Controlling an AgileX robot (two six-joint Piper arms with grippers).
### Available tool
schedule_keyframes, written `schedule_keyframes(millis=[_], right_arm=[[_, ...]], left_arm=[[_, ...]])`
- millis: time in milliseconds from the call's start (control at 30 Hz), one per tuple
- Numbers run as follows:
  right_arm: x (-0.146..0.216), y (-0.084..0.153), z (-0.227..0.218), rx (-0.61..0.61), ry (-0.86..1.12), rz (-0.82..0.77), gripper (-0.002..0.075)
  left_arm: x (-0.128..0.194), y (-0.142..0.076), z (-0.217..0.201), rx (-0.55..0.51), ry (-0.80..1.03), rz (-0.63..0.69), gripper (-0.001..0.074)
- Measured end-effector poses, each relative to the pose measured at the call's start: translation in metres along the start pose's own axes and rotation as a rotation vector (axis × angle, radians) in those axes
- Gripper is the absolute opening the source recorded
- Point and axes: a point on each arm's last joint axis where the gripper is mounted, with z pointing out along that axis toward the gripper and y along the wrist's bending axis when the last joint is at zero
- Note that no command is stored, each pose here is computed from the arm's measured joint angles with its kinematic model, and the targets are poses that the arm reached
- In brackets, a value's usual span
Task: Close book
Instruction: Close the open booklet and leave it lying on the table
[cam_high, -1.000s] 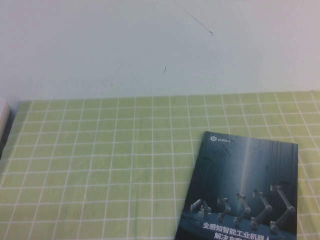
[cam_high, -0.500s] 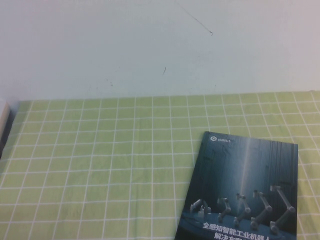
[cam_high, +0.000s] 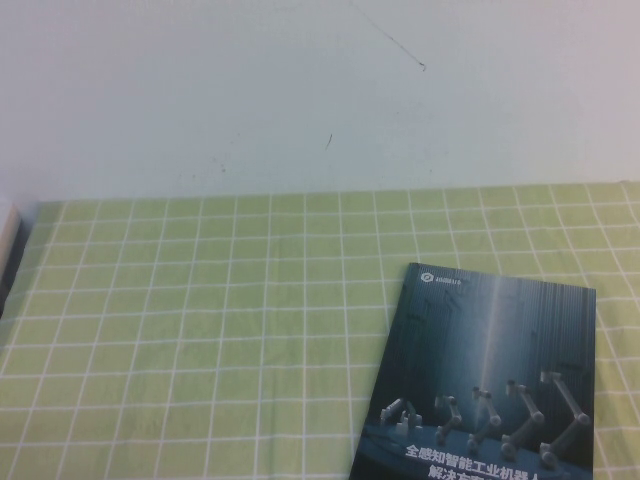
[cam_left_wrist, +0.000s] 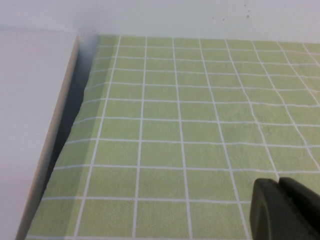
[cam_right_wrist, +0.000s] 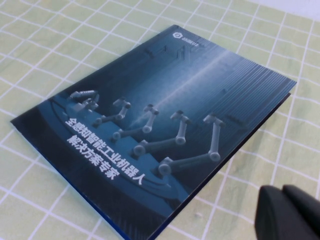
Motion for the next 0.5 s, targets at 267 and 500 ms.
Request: schedule_keyframes(millis=[267, 500], right_arm=[[0.004, 0.0, 0.002, 0.0, -0.003, 0.002, -0.0003], [0.033, -0.005, 0.01, 0.146, -0.077, 0.036, -0.0003]], left_arm=[[0.0, 0.0, 0.0, 0.0, 0.0, 0.0, -0.0004], [0.0, 0.0, 0.0, 0.0, 0.0, 0.0, -0.0004]])
